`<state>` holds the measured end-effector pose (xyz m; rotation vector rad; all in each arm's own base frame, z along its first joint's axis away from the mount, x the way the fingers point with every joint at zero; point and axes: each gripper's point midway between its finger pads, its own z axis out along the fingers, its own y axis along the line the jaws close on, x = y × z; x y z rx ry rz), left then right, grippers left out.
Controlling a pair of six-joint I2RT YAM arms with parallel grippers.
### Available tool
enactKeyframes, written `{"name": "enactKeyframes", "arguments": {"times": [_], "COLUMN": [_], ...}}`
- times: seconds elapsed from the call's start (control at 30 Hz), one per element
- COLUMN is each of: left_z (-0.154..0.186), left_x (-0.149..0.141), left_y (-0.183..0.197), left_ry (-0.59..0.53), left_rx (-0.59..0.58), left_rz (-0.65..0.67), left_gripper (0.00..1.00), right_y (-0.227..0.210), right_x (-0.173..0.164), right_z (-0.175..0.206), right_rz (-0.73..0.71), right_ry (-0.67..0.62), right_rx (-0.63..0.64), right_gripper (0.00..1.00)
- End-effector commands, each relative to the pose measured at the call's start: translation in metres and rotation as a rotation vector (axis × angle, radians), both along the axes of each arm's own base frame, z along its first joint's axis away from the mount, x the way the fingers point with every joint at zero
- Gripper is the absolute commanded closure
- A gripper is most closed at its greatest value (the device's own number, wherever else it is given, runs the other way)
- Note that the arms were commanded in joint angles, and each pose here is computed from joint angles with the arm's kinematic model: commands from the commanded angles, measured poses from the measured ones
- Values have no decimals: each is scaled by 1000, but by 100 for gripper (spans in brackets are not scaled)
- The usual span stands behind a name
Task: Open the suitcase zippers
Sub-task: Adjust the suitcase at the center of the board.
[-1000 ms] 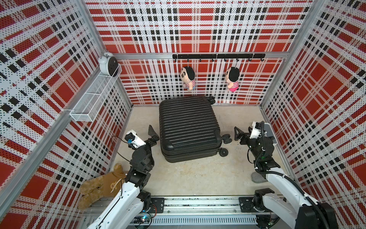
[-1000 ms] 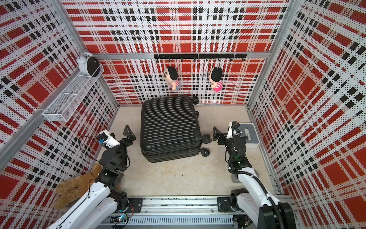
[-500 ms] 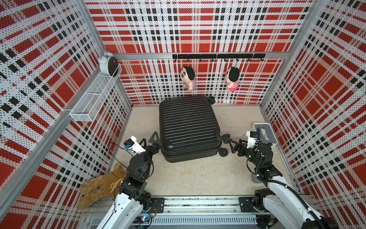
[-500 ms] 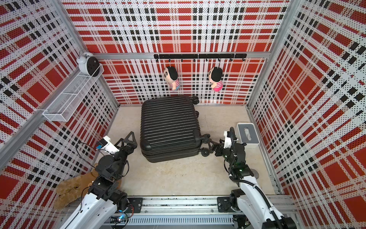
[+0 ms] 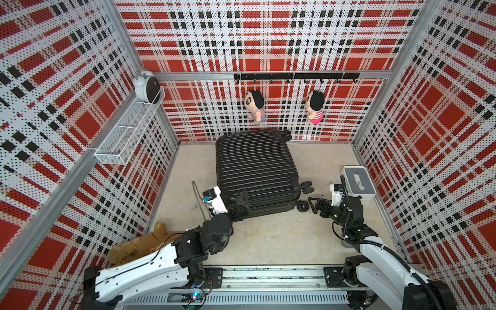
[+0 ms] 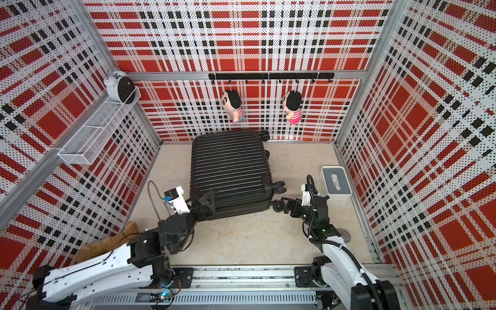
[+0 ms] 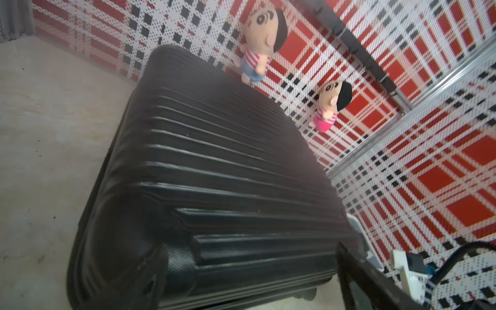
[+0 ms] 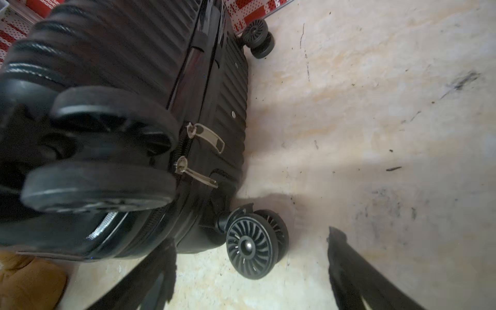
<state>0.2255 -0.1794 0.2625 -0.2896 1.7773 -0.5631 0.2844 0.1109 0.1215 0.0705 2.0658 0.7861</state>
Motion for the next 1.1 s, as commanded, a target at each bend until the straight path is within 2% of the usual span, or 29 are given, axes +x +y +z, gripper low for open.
{"name": "enactKeyframes", "arguments": {"times": [0.0, 0.13, 0.27, 0.37, 0.47, 0.53, 0.7, 0.87, 0.97, 1.07], "left_z": [1, 0, -10, -16, -20, -21, -20, -27, -30, -34], "left_x": [5, 11, 24, 33, 36, 37, 40, 47, 47, 46], "left_y": [-15, -50, -58, -52, -45, -39, -12, 18, 26, 33], "left_ry": [5, 16, 63, 85, 97, 105, 112, 148, 149, 160], "left_rx": [62, 38, 30, 18, 9, 10, 14, 18, 9, 16], "left_rz": [20, -115, -153, -156, -148, -130, -66, -18, -10, 5], "left_gripper": [2, 2, 2, 2, 2, 2, 2, 2, 2, 2], "right_y": [32, 48, 48, 48, 56, 68, 108, 138, 137, 117], "right_x": [-6, -19, -11, 7, 14, 12, -4, -12, -10, -11], "right_z": [52, 89, 90, 72, 68, 75, 89, 90, 81, 72], "right_rz": [186, 299, 287, 266, 293, 339, 466, 551, 517, 420], "right_ry": [-185, -303, -278, -177, -142, -156, -216, -222, -214, -254], "right_rx": [128, 209, 199, 156, 166, 176, 112, 91, 34, -24], "right_gripper": [10, 9, 8, 10, 12, 13, 14, 15, 17, 15]}}
